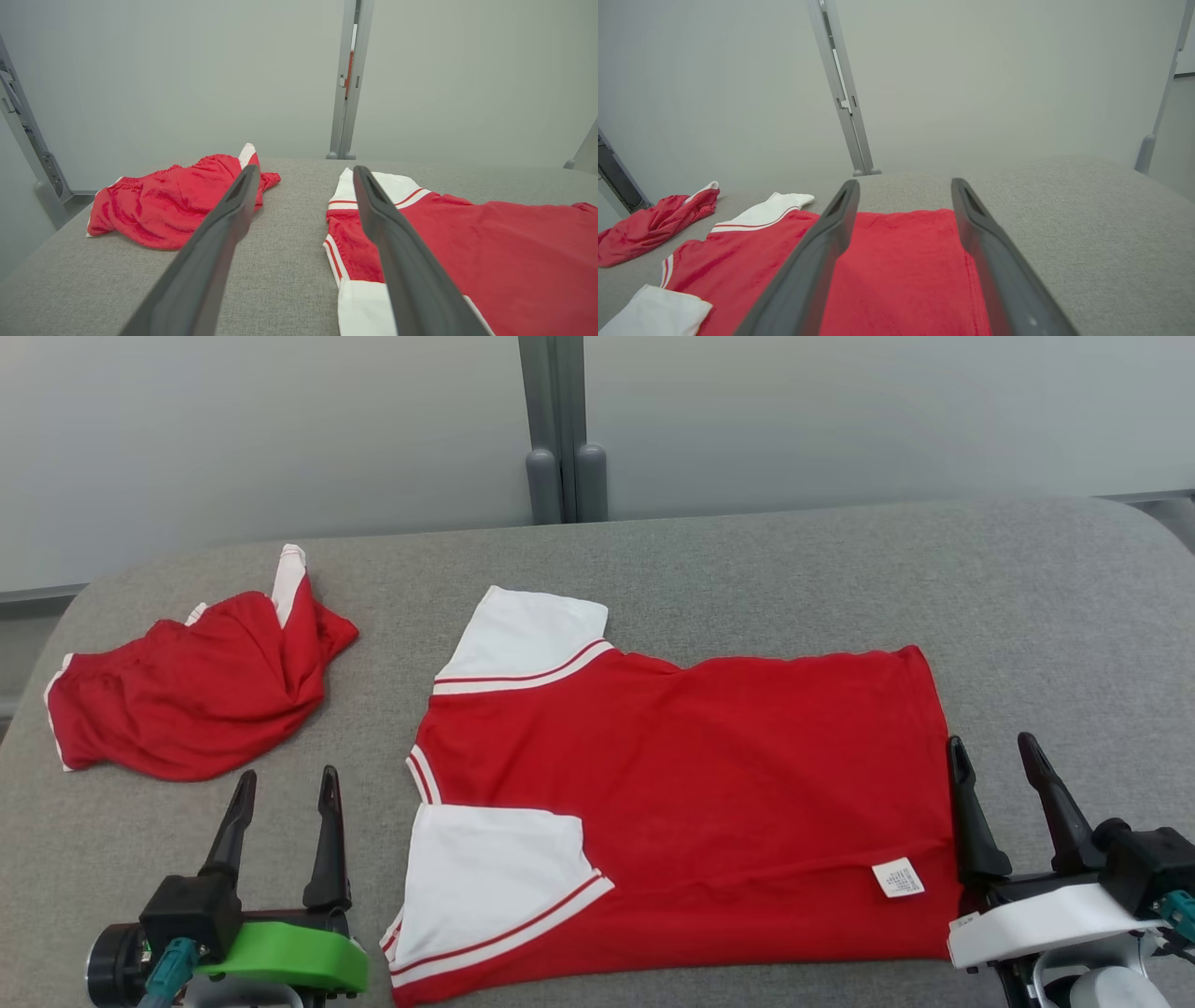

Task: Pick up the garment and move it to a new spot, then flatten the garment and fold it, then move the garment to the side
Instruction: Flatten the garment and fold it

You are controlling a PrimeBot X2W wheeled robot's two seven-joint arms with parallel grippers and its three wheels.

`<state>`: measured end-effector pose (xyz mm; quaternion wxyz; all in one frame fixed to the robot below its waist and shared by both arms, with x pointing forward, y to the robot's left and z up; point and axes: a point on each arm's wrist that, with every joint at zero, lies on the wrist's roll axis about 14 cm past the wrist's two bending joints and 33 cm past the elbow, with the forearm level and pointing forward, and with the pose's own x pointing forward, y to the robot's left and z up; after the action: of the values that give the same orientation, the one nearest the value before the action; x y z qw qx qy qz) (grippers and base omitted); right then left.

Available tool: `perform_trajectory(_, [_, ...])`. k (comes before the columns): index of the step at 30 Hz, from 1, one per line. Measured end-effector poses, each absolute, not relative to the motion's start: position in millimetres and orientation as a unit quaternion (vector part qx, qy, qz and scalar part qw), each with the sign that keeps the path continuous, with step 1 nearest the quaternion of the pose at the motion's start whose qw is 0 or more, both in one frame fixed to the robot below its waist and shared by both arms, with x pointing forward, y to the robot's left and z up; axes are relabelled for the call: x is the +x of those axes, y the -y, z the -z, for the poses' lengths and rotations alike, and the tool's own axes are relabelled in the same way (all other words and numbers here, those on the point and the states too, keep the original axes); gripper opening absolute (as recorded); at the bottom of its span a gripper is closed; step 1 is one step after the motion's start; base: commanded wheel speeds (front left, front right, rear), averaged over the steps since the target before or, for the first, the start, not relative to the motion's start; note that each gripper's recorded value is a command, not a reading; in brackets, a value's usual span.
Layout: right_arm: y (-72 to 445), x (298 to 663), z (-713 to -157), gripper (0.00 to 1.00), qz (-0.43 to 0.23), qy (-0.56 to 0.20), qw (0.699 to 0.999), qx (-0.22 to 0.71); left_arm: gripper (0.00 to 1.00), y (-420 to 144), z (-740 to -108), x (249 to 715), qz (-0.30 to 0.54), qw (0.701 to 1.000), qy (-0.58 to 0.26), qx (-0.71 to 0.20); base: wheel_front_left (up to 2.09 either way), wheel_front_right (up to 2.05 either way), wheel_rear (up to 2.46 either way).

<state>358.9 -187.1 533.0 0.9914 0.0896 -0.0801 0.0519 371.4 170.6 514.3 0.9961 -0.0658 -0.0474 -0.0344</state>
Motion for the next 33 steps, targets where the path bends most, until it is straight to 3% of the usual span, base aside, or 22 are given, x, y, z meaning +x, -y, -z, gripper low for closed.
perform_trajectory(12, [189,352,-524,1.0,-0.04,0.068,0.995,0.054,1.0,-182,-509,372,0.052,0.998,0.04,-0.018,0.0,0.0,0.0])
perform_trajectory(33, [193,361,-507,1.0,-0.033,0.042,0.997,0.052,1.0,-186,-486,379,0.054,0.998,0.003,-0.018,0.0,0.0,0.0])
